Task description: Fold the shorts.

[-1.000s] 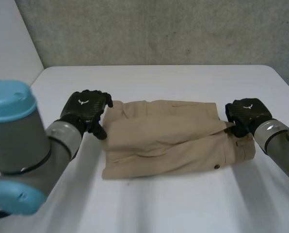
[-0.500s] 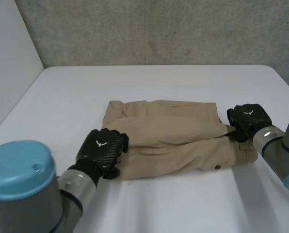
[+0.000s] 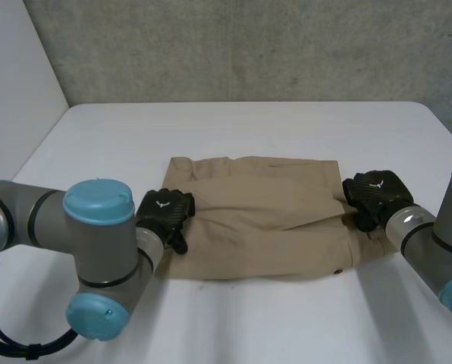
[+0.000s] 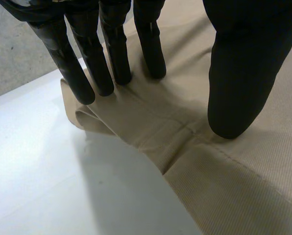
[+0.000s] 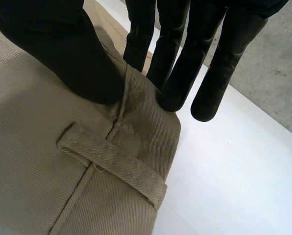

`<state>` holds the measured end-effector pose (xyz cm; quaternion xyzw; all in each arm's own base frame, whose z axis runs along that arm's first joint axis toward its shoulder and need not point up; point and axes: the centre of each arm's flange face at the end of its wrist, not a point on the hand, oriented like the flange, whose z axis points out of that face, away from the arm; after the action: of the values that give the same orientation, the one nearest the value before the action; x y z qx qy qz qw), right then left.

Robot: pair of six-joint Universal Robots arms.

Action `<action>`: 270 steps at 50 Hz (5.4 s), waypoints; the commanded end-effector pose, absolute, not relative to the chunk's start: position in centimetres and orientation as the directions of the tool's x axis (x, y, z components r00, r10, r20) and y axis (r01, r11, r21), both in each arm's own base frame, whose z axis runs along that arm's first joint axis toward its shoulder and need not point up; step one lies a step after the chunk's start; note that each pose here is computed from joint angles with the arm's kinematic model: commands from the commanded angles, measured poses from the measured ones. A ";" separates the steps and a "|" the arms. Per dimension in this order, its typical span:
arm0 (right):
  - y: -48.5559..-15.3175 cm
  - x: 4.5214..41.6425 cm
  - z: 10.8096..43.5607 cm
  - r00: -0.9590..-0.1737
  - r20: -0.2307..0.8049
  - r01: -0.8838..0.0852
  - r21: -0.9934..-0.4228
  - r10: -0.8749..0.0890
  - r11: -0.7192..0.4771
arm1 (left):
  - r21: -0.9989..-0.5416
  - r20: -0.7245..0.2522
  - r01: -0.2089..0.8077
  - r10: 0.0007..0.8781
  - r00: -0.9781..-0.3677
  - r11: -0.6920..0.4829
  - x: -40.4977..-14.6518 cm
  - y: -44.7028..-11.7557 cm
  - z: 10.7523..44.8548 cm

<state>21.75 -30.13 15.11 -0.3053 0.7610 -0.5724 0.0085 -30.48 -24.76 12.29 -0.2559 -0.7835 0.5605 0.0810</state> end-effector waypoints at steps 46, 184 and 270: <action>-28.2 21.3 29.5 -0.804 0.475 -0.458 -0.879 -0.359 -0.136 | -0.992 -0.124 0.098 0.418 -0.900 -0.082 -27.8 -22.8 28.2; -28.4 25.3 16.0 -0.729 0.427 -0.523 -0.852 -0.535 0.033 | -0.906 -0.182 0.327 0.447 -0.876 0.270 -26.5 -19.4 13.3; -31.7 24.2 26.5 -0.617 0.591 -0.664 -0.745 -0.520 -0.059 | -0.950 -0.306 0.307 0.381 -0.872 -0.059 -28.9 -28.4 25.1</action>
<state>23.44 -28.48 33.12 -0.3835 0.6515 -0.6530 -0.0456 -26.85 -24.05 32.31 -0.2239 -0.6280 0.7442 0.0397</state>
